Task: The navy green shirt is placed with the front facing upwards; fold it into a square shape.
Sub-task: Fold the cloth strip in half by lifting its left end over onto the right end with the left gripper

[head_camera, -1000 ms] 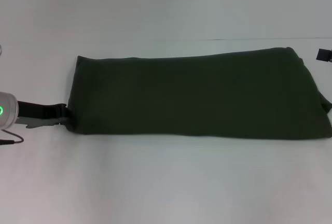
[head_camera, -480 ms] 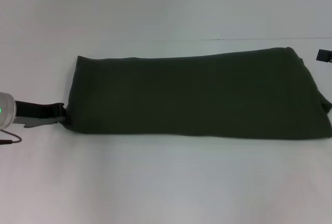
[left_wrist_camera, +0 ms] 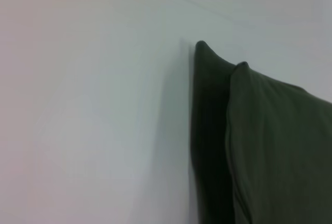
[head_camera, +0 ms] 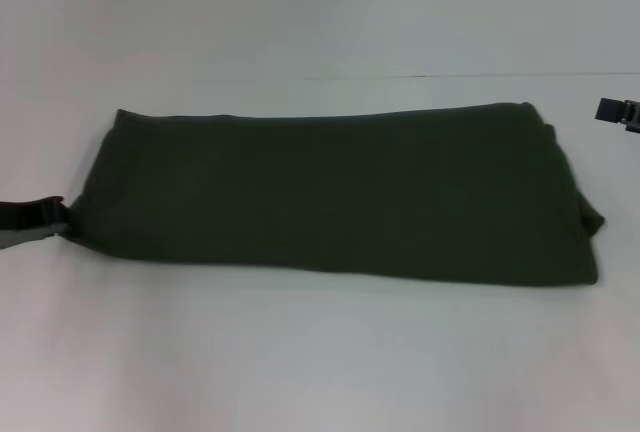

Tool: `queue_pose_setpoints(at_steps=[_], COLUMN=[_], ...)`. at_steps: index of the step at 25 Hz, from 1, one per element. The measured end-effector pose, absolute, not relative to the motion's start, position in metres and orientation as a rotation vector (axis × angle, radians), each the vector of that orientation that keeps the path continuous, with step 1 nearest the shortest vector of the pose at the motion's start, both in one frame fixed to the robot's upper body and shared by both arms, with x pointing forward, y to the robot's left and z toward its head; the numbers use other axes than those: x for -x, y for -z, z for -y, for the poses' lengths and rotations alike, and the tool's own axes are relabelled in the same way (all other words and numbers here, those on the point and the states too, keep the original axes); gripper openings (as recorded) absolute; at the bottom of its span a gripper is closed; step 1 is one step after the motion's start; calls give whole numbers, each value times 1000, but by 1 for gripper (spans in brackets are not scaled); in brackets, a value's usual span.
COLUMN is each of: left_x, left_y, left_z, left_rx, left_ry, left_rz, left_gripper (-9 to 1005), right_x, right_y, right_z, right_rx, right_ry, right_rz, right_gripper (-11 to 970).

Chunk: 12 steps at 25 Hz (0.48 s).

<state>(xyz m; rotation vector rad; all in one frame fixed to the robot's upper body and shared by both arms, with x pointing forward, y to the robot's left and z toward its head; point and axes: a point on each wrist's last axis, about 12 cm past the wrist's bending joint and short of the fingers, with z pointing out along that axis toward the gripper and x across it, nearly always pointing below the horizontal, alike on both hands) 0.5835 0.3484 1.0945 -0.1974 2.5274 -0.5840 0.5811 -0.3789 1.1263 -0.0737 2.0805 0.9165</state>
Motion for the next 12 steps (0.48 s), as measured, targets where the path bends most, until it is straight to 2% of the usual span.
queue_pose_setpoints(at_steps=[6, 12], left_x=[-574, -555], left_y=[-1096, -1099], left_z=[-367, -403], left_rx=[243, 335], left_ry=[544, 476], left_rz=[-2507, -2467], left_gripper=[7, 10], right_x=[-584, -590], right_y=[-1123, -1125], right_z=[366, 356], right_rx=[68, 72], right_ry=[-942, -962], right_rz=[-2061, -2037], right_gripper=[917, 917])
